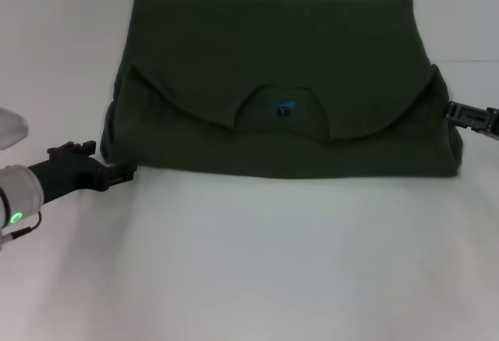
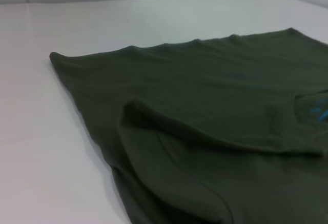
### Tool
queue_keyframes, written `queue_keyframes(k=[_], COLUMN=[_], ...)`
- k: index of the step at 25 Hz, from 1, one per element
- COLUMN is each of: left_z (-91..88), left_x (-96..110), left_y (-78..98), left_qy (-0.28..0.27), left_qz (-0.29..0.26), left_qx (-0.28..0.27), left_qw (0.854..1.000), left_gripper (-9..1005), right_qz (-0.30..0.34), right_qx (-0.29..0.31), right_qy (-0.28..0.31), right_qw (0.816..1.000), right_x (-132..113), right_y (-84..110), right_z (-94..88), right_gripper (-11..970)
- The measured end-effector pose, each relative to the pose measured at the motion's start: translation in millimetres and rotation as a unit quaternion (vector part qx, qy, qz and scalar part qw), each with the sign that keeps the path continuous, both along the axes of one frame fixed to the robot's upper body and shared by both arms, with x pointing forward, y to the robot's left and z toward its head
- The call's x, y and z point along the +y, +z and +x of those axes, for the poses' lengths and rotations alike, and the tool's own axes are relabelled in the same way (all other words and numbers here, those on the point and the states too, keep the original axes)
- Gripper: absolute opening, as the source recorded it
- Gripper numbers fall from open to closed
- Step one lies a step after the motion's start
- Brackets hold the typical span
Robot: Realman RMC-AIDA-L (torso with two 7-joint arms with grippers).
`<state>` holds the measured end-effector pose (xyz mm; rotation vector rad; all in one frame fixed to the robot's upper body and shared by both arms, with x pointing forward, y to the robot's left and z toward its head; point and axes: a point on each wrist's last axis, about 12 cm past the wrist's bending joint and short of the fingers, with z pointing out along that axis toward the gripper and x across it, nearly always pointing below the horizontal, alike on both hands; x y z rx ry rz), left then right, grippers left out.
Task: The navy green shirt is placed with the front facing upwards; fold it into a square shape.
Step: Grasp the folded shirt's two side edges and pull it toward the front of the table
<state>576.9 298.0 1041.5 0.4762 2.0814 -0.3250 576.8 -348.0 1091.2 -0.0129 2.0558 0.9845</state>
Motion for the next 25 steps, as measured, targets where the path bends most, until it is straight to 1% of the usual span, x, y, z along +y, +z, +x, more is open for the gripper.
queue_keyframes(k=[5, 15, 19, 25], left_z=[5.2, 7.2, 6.1, 5.8], left_x=[-5, -16, -17, -11], left_y=[-0.2, 2.3, 4.8, 6.4], left_qy=[-0.003, -0.037, -0.048, -0.039], left_qz=[0.008, 0.015, 0.015, 0.013], left_qx=[0.001, 0.000, -0.003, -0.005], left_qw=[1.000, 0.999, 0.999, 0.999], left_gripper=[887, 887, 833, 753], right_qz=[0.002, 0.002, 0.002, 0.008], right_qx=[0.001, 0.003, 0.003, -0.001], right_qy=[-0.004, -0.012, -0.015, -0.020], right_qw=[1.000, 1.000, 1.000, 1.000], right_x=[-1, -5, -7, -9], right_y=[-1.5, -4.6, -5.4, -6.1], right_z=[-1.6, -6.1, -7.3, -10.3], right_gripper=[920, 919, 916, 915])
